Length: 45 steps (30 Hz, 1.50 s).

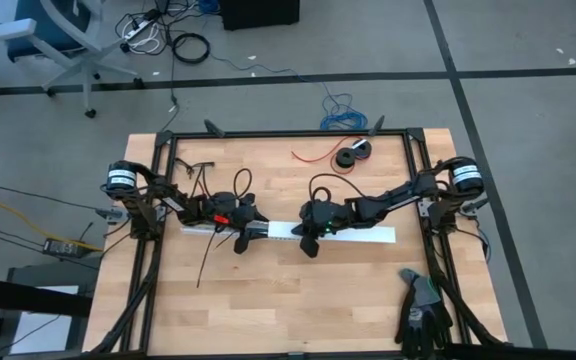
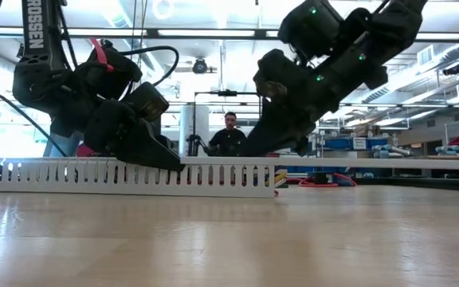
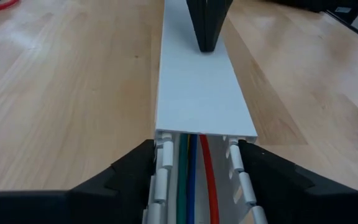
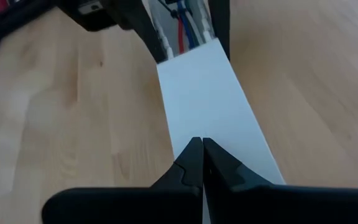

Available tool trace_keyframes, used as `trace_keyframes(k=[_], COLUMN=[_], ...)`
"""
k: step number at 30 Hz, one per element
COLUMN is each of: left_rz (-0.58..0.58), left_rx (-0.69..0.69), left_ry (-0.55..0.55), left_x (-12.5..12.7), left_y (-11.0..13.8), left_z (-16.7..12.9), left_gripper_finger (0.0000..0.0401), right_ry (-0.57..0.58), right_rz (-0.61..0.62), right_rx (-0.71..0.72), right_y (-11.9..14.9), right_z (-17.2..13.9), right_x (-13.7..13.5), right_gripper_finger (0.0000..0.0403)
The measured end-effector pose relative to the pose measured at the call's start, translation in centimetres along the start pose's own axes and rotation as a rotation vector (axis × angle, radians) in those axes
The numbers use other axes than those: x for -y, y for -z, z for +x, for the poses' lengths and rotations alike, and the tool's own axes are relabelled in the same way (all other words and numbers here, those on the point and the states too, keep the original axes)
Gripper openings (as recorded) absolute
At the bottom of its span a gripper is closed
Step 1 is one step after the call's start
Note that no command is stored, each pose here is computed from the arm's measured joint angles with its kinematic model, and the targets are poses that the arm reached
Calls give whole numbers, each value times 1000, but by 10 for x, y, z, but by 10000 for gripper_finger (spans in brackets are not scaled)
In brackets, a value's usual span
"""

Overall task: Ziptie cables
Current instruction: Close the white cable duct

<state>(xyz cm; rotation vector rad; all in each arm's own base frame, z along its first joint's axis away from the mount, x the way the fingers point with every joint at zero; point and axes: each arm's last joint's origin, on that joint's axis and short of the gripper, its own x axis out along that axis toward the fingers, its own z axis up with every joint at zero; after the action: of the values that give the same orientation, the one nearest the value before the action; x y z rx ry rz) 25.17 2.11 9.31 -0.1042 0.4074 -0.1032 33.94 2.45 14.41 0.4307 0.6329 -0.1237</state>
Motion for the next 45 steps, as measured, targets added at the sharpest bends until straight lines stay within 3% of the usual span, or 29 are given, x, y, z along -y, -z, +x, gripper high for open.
trace_keyframes(k=[7, 19, 29, 35, 45], left_rz=[3, -22, -5, -35, -9], left_rx=[1, 2, 132, 89, 27], left_ry=[-1, 13, -14, -18, -7], left_x=[0, -2, 3, 6, 6], left_y=[0, 1, 12, 25, 19], left_z=[0, -2, -35, -44, -30], left_gripper_finger=[232, 279, 275, 275, 275], right_ry=[2, 3, -1, -1, -1], right_rz=[-11, -8, 9, 12, 14], right_rx=[-2, -7, -18, -18, -15], right_y=[1, 1, 2, 2, 1], right_z=[1, 1, 1, 1, 1], right_x=[1, 1, 1, 2, 3], right_gripper_finger=[0, 0, 0, 0, 0])
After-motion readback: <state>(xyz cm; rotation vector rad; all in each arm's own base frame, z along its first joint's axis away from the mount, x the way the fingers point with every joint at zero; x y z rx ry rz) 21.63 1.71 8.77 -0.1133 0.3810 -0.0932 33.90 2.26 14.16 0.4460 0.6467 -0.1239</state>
